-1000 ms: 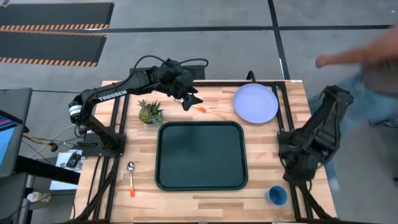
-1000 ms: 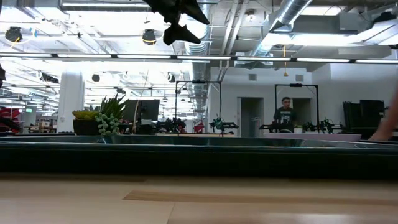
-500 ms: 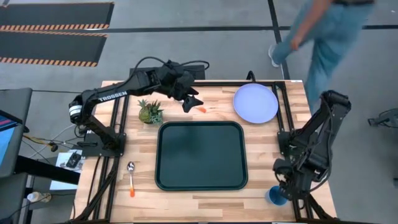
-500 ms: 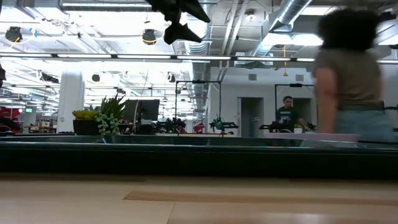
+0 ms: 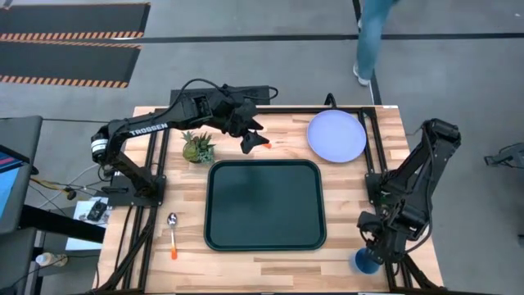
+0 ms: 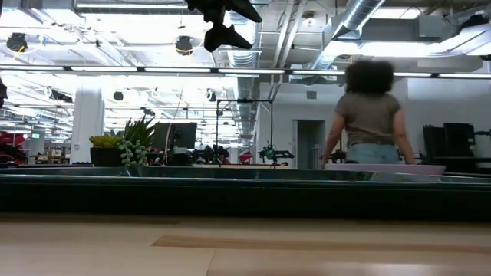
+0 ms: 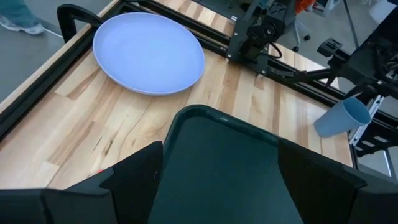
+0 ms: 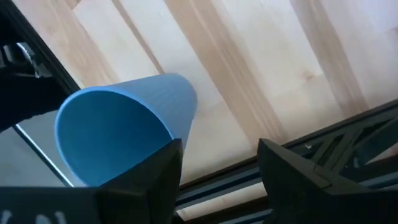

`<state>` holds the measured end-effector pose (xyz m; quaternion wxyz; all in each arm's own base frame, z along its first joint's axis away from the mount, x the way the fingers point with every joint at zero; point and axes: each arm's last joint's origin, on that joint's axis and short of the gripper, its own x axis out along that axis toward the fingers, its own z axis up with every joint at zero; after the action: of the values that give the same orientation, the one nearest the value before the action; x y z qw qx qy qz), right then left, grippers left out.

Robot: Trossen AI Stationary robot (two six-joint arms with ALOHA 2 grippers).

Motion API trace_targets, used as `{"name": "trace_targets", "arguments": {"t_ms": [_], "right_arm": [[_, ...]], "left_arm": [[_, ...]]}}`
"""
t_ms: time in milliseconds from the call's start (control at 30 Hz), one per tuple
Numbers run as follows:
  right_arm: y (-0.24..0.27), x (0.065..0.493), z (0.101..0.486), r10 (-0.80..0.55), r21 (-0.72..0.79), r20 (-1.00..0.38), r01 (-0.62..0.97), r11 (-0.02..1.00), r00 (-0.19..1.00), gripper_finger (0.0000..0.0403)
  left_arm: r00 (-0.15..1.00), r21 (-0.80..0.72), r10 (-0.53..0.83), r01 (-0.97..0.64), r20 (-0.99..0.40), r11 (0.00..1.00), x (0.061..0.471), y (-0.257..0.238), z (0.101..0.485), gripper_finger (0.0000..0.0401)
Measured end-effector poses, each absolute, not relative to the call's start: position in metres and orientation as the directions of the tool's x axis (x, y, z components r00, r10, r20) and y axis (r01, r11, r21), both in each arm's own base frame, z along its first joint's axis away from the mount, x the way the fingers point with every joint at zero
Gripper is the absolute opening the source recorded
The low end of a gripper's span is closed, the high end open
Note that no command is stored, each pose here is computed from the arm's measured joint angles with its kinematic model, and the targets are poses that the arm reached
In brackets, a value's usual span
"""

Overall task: Pick and place plate/cup/fork/spoon on tray
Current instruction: Put the blue cup on the top left of the black tray

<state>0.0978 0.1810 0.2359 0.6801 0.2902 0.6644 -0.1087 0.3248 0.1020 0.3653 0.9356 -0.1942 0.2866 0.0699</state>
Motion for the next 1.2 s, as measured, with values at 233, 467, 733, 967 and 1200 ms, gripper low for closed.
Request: {"name": "trace_targets", "arguments": {"t_ms": [233, 467, 733, 967, 1200], "right_arm": [[0.183, 0.098, 0.238, 0.271, 0.294, -0.955, 0.525, 0.799, 0.121, 0.0233], [0.186, 0.099, 0.241, 0.321, 0.349, -0.936, 0.512, 0.785, 0.146, 0.0233], [0.2, 0.095, 0.232, 0.306, 0.326, -0.944, 0.456, 0.828, 0.12, 0.0233], [0.206, 0.097, 0.221, 0.261, 0.276, -0.96, 0.461, 0.844, 0.098, 0.0231], [0.211, 0.101, 0.212, 0.23, 0.239, -0.97, 0.466, 0.852, 0.079, 0.0171]], "left_arm": [[0.823, -0.312, 0.041, -0.261, -0.567, 0.913, 0.325, 0.103, 0.365, 0.03], [0.823, -0.311, 0.045, -0.265, -0.567, 0.913, 0.325, 0.103, 0.365, 0.03], [0.819, -0.3, 0.065, -0.281, -0.57, 0.912, 0.325, 0.104, 0.364, 0.03], [0.804, -0.307, 0.064, -0.298, -0.591, 0.904, 0.325, 0.104, 0.355, 0.03], [0.814, -0.313, 0.068, -0.297, -0.576, 0.902, 0.326, 0.104, 0.357, 0.03]]}}
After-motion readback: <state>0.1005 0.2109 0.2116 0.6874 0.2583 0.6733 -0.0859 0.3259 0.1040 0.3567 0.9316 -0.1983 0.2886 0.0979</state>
